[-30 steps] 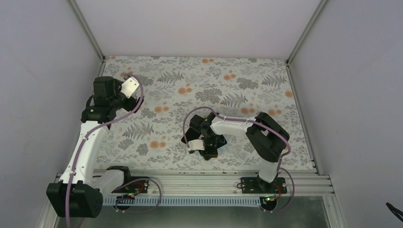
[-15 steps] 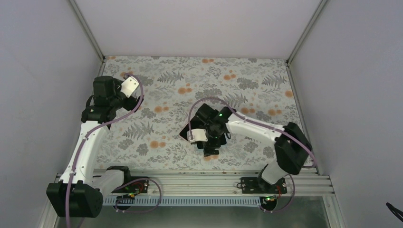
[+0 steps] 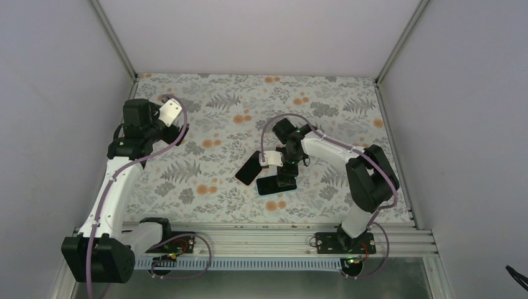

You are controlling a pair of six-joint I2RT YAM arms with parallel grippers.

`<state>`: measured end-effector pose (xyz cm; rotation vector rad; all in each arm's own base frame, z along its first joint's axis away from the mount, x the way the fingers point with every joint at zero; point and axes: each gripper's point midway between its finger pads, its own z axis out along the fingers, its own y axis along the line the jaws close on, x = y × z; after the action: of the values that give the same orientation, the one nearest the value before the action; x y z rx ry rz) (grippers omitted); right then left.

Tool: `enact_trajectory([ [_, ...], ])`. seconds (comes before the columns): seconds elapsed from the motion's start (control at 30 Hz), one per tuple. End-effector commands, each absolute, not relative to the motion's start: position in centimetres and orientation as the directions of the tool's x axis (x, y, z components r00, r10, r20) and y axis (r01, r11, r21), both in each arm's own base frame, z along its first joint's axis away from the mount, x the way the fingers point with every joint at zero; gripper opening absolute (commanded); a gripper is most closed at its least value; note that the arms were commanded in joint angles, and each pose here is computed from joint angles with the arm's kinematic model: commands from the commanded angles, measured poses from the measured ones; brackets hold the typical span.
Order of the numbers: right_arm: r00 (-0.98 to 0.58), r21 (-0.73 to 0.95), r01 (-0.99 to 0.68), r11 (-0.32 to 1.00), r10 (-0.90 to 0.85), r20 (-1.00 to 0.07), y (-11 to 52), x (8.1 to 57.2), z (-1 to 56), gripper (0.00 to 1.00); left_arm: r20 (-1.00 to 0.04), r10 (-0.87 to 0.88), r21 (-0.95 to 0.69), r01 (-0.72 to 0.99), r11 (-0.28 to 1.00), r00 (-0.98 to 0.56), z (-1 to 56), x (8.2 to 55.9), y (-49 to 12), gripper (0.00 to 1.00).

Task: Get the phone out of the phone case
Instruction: Move the phone to the center of the board, then pick up the phone at the center of the board.

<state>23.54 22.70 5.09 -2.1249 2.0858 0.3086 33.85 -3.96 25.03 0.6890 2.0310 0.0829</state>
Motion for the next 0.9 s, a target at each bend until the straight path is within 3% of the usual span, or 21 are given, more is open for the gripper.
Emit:
enact_trajectory([
  [0.0, 0.043, 0.084, -0.994, -0.071, -0.953, -0.299, 23.1, 23.9, 5.3, 1.00, -0.779, 0.486, 0.316, 0.421, 0.850, -0.396, 24.9, 33.8, -3.7, 1.00],
  [0.2, 0.014, 0.237, -0.969, -0.067, -0.975, -0.220, 21.5, 21.6, 3.0, 1.00, -0.775, 0.482, 0.301, 0.432, 0.850, -0.408, 24.3, 34.0, -3.9, 1.00],
  [0.47, 0.003, 0.195, -0.980, -0.045, -0.978, -0.207, 20.8, 21.6, 1.9, 1.00, -0.757, 0.486, 0.294, 0.437, 0.850, -0.436, 23.0, 34.3, -3.7, 1.00],
  [0.63, 0.010, 0.060, -0.998, -0.019, -0.990, -0.139, 19.4, 22.5, 0.3, 1.00, -0.743, 0.495, 0.292, 0.448, 0.845, -0.450, 22.1, 34.5, -3.7, 1.00],
  [0.73, 0.020, -0.017, -1.000, -0.018, -0.993, -0.116, 18.9, 22.9, -0.5, 0.94, -0.735, 0.505, 0.288, 0.467, 0.836, -0.452, 21.5, 34.5, -3.9, 1.00],
  [0.87, 0.020, -0.037, -0.999, -0.016, -0.993, -0.119, 19.2, 22.8, -1.2, 0.76, -0.730, 0.513, 0.250, 0.521, 0.816, -0.452, 21.0, 34.4, -4.9, 1.00],
])
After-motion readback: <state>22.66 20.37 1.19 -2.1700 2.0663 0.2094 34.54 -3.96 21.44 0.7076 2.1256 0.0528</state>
